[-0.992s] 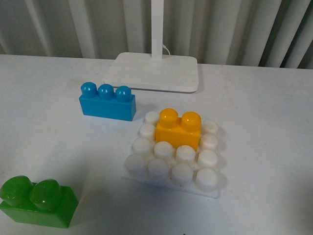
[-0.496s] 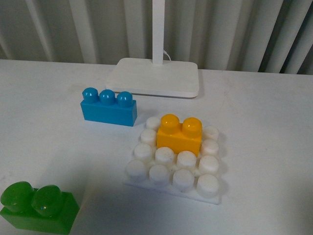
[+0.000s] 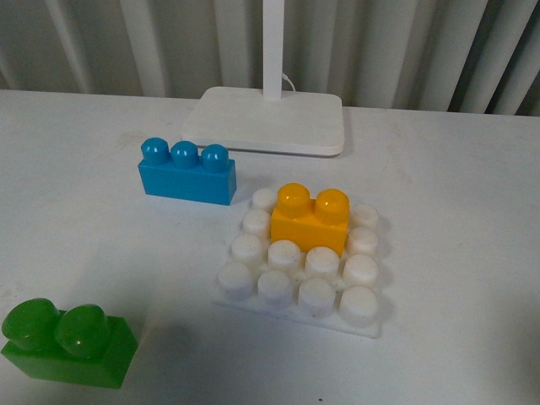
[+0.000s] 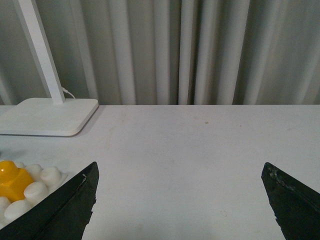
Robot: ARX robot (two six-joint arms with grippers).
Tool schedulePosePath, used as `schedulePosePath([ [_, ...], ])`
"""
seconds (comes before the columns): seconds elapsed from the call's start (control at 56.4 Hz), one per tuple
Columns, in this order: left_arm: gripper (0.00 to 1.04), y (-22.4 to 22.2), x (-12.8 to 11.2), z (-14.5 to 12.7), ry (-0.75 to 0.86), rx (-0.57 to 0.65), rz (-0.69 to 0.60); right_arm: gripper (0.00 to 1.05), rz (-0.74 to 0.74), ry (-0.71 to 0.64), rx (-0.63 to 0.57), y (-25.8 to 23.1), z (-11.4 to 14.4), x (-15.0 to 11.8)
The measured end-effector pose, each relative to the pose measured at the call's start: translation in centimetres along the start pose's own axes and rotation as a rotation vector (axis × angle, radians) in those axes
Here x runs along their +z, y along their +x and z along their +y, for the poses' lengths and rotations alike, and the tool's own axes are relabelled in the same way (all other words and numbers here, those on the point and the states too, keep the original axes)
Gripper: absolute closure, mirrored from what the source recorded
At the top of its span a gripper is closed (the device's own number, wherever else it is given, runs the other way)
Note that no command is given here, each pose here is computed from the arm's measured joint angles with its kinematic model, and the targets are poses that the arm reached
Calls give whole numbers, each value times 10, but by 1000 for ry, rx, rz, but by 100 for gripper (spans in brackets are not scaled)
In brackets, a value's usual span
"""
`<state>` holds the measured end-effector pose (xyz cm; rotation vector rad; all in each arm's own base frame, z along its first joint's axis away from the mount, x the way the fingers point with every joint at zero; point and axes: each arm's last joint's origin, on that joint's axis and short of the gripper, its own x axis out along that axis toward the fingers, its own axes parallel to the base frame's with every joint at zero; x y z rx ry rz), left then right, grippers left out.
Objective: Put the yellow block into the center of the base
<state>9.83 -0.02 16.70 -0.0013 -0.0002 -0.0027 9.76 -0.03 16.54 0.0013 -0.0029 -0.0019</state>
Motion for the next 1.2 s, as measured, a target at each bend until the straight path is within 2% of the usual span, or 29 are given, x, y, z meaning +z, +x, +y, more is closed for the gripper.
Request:
schedulePosePath([
  [0.319,100,-1,1,0,-1,0,-10,9,0,0,0,0,0,0],
  [0.673,36,-1,1,0,-1,0,-10,9,0,0,0,0,0,0],
  [0.726,19,-1,1,0,-1,0,-10,9,0,0,0,0,0,0],
  [0.797,6,-1,1,0,0,0,-10,9,0,0,0,0,0,0],
  [1.205,6,-1,1,0,0,0,-10,9,0,0,0,0,0,0],
])
